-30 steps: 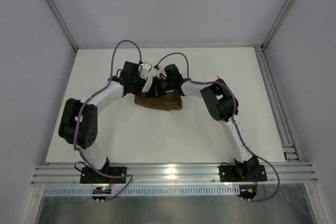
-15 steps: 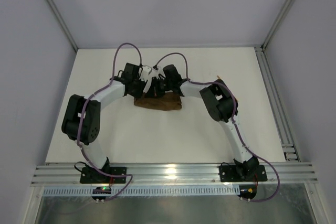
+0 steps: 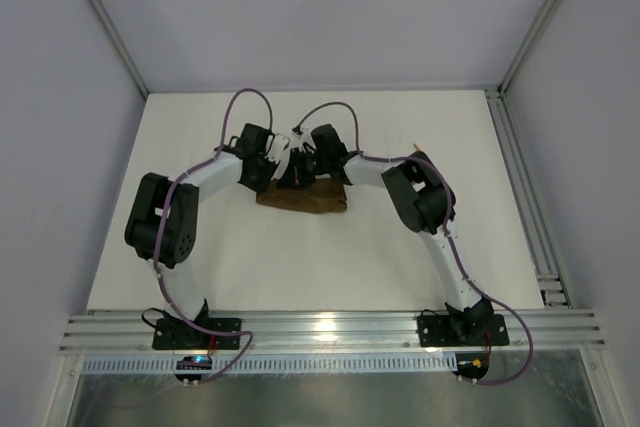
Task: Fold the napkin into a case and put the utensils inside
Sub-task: Grasp the top corner of the smaller rectangle folded napkin from the folded napkin.
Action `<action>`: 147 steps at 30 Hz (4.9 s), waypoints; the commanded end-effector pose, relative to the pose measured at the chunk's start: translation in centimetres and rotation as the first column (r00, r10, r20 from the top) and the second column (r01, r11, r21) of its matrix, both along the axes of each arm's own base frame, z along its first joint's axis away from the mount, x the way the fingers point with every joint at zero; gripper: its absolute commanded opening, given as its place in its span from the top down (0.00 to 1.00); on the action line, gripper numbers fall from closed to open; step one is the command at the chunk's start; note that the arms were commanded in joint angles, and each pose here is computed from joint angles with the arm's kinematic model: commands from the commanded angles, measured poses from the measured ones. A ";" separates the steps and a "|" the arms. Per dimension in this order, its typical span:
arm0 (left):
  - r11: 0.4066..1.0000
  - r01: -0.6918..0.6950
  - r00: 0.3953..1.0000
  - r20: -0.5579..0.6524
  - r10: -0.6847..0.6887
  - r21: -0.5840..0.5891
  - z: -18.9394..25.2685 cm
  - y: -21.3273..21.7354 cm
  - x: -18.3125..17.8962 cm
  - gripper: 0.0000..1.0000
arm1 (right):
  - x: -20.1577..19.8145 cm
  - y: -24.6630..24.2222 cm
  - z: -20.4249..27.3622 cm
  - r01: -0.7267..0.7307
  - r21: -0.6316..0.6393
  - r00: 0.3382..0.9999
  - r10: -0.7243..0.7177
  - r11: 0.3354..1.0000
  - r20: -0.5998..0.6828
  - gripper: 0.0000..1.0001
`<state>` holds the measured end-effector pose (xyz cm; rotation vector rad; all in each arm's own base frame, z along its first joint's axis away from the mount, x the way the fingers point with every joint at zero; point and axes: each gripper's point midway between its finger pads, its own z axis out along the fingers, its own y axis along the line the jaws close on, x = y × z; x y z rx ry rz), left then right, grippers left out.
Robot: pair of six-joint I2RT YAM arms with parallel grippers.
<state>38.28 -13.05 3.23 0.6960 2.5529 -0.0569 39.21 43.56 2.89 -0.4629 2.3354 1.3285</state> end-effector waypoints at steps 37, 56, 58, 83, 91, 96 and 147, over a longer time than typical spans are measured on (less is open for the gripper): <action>0.897 0.052 0.990 -0.096 -0.104 -0.439 5.4 -3.2 -5.6 1.00 | -3.1 0.2 -1.3 0.073 -0.171 0.997 -0.071 0.983 0.018 0.96; 0.988 0.095 0.994 0.074 -0.086 -0.124 7.7 2.3 -4.0 0.54 | -2.9 0.3 -1.6 0.128 -0.135 0.991 -0.130 0.983 -0.010 0.96; 0.976 0.163 0.985 0.077 -0.153 -0.147 8.3 1.3 -4.1 0.50 | -3.0 0.3 -1.6 0.127 -0.133 0.992 -0.129 0.983 -0.009 0.96; 0.978 0.194 0.971 0.125 -0.203 0.080 2.8 0.7 -0.6 0.70 | -3.2 0.6 -1.5 0.098 -0.114 0.995 -0.100 0.989 -0.013 0.96; 0.975 0.178 0.975 0.112 -0.194 0.136 1.9 1.5 0.1 0.54 | -3.2 0.6 -1.5 0.098 -0.113 0.995 -0.100 0.989 -0.012 0.96; 0.975 0.187 0.977 0.082 -0.197 0.119 0.7 1.2 -0.2 0.65 | -3.3 0.6 -1.6 0.093 -0.113 0.995 -0.095 0.989 -0.014 0.96; 0.991 0.081 0.991 0.101 -0.092 0.111 -0.8 1.7 -1.1 1.00 | 0.0 -0.8 5.4 0.164 0.025 0.986 -0.165 0.986 0.038 0.69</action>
